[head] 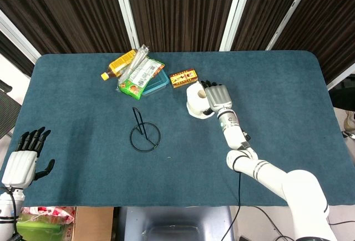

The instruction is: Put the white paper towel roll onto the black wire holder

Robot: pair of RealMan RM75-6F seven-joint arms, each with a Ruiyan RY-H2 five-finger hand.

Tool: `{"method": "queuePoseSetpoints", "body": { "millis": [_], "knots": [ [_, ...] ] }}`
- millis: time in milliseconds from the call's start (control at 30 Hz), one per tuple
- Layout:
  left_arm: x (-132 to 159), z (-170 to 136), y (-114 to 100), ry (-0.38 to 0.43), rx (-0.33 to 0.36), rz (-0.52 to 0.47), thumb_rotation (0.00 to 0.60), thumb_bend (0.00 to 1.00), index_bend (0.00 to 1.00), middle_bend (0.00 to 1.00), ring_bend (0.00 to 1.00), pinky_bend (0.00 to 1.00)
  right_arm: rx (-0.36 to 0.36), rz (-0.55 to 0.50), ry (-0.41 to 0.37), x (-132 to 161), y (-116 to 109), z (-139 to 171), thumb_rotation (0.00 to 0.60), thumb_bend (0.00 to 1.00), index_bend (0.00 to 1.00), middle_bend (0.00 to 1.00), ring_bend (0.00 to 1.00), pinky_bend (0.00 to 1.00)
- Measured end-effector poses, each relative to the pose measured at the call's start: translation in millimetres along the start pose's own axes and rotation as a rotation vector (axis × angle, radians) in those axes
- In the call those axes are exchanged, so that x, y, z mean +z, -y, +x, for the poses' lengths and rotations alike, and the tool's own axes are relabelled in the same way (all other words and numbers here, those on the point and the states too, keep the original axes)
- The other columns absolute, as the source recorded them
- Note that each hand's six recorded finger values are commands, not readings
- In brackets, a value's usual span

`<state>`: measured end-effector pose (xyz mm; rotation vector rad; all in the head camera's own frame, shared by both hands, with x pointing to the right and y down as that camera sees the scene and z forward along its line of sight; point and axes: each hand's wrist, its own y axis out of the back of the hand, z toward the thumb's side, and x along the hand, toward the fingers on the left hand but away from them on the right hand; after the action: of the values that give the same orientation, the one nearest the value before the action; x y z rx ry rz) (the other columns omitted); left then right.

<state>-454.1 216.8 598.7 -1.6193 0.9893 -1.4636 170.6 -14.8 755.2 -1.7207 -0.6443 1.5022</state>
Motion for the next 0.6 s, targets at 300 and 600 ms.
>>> {"method": "queuePoseSetpoints", "body": {
  "millis": [300, 600],
  "knots": [
    [3, -1, -1, 0.011, 0.001, -0.006, 0.600, 0.37, 0.00, 0.00, 0.03, 0.05, -0.106, -0.021, -0.045, 3, -21, 9, 0.600, 0.29, 0.87, 0.73, 0.78, 0.93],
    [13, 1, 1, 0.031, -0.003, -0.006, 0.600, 0.36, 0.00, 0.00, 0.03, 0.06, -0.217, -0.069, -0.137, 12, -64, 39, 0.600, 0.29, 0.87, 0.73, 0.78, 0.93]
  ]
}}
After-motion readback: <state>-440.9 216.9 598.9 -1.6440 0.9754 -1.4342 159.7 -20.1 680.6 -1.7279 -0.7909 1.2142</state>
